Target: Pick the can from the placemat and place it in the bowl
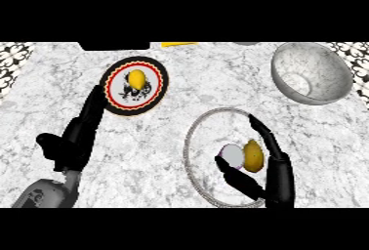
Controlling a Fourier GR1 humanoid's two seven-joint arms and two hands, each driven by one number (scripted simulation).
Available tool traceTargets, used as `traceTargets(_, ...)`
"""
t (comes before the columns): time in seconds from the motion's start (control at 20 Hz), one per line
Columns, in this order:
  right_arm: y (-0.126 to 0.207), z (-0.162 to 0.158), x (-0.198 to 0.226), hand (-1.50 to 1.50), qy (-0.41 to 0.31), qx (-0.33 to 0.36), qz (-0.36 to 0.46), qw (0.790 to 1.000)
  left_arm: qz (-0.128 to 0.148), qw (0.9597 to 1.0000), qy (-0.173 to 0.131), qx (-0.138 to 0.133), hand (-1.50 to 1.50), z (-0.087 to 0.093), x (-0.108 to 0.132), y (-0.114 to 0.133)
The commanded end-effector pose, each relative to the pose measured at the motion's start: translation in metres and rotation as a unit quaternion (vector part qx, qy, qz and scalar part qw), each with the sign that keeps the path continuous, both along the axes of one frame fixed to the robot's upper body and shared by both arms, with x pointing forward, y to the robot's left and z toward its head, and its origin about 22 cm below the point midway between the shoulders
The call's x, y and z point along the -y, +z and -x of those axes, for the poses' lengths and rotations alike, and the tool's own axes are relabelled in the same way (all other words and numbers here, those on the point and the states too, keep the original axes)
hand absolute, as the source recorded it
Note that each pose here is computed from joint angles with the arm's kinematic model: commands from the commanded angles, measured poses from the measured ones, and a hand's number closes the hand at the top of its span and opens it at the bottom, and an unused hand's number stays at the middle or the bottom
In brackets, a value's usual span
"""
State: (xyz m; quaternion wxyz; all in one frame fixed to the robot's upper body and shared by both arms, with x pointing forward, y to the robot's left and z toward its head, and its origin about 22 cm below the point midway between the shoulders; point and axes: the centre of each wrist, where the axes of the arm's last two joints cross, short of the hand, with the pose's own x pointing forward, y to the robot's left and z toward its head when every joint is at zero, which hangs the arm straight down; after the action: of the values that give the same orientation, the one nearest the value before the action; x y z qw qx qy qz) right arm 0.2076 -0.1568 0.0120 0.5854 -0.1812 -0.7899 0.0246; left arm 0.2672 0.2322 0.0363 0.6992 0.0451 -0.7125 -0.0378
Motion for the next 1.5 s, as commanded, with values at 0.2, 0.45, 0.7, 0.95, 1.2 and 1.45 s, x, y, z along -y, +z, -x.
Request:
traceTargets(0.2,0.022,0.056,-0.022,-1.50,-0.115,0.045,0.070,0.990,0.005,0.9999,-0.006,-0.007,0.00,0.002,0.006,-0.012)
traceTargets(0.45,0.061,0.058,-0.013,-1.50,-0.147,-0.043,0.110,0.982,0.001,0.9999,-0.014,-0.003,0.00,0.003,0.025,-0.015)
traceTargets(0.7,0.091,0.049,-0.015,-1.50,-0.116,-0.142,0.104,0.978,0.005,0.9997,-0.022,0.004,0.00,-0.001,0.024,0.007)
traceTargets(0.95,0.104,0.033,-0.029,-1.50,-0.103,-0.235,0.126,0.958,0.000,0.9998,-0.022,0.002,0.00,-0.004,0.035,-0.010)
traceTargets(1.2,0.091,0.029,-0.027,-1.50,-0.095,-0.298,0.139,0.940,0.007,0.9998,-0.017,-0.004,0.00,-0.013,0.014,-0.016)
traceTargets(1.45,0.074,0.021,-0.028,-1.50,-0.064,-0.287,0.118,0.948,0.006,0.9999,-0.014,-0.007,0.00,-0.018,0.011,0.006)
